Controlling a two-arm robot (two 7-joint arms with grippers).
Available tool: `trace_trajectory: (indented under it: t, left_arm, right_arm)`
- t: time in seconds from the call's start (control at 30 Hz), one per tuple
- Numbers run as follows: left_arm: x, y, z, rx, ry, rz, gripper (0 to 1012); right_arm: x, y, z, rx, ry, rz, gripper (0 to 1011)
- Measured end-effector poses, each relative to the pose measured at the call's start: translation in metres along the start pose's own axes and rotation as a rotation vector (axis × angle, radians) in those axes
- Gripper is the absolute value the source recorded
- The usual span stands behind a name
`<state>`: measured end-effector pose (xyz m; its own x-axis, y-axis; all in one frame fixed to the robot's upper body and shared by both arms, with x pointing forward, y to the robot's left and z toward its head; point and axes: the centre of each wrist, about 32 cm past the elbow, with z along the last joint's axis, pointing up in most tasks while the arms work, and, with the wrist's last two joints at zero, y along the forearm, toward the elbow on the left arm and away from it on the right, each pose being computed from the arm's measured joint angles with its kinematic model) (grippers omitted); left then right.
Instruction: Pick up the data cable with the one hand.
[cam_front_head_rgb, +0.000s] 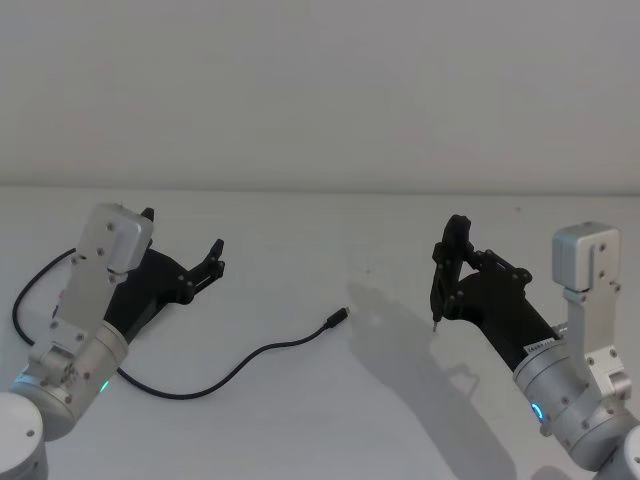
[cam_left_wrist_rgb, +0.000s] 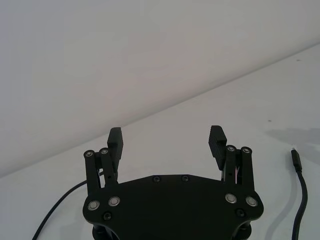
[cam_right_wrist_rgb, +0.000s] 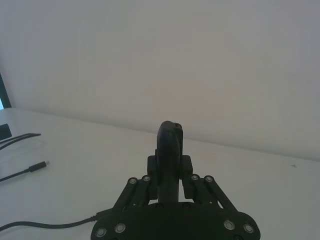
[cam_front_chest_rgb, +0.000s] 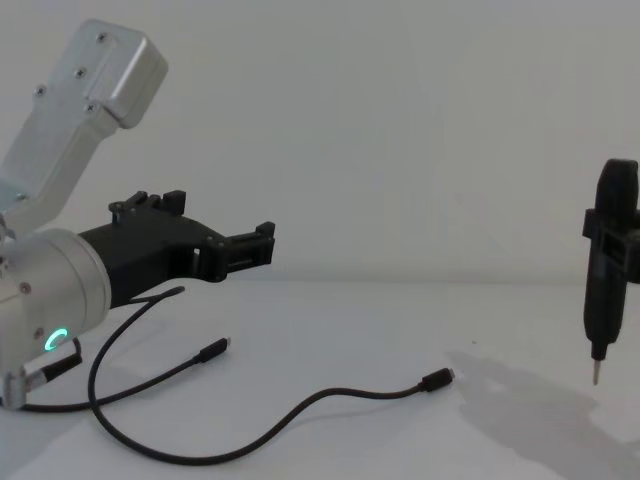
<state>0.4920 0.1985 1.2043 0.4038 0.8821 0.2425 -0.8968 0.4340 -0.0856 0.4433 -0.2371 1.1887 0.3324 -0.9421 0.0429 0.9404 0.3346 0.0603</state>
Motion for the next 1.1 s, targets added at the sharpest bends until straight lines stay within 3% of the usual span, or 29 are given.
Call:
trace_trajectory:
  t: [1.1]
  left_arm:
    - [0.0,0.0,0.0002,0.0,0.0,0.0,1001]
  right_arm:
    - [0.0,0.0,0.0,0.0,0.0,0.0,275]
